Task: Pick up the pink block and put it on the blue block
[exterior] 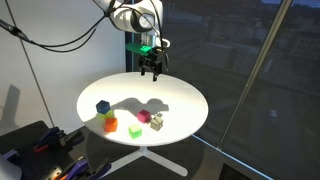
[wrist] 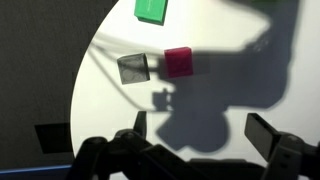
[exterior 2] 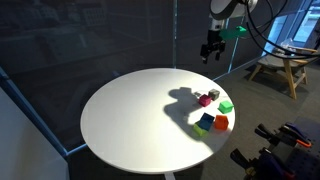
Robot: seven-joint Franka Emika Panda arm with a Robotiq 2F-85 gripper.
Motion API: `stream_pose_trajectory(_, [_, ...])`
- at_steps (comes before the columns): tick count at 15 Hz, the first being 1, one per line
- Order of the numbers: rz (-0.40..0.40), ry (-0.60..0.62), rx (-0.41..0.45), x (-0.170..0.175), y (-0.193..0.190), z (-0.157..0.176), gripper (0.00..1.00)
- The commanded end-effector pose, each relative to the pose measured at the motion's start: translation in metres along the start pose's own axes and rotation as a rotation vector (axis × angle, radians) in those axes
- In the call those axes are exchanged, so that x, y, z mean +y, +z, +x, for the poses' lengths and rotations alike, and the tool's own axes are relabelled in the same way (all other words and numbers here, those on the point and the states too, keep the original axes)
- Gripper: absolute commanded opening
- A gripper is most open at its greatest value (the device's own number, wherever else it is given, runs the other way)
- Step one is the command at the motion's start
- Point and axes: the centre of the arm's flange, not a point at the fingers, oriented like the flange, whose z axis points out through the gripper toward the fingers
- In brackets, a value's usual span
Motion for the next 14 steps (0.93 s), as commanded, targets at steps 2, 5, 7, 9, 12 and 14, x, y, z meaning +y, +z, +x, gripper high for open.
stream_pose_trajectory(2, [-0.004,0.011,0.019,-0.004,0.019,-0.006,1.0])
stream_pose_trajectory(5, [0.014,0.011,0.005,-0.003,0.035,-0.008,1.0])
stream_pose_trajectory(7, [0.022,0.017,-0.007,-0.002,0.046,-0.009,1.0])
stream_pose_trajectory(9, [0.034,0.021,-0.026,0.0,0.057,-0.009,1.0])
stream_pose_trajectory(12, [0.048,0.035,-0.053,0.005,0.073,-0.009,1.0])
stream_pose_trajectory(14, [0.044,0.04,-0.06,0.008,0.083,-0.01,1.0])
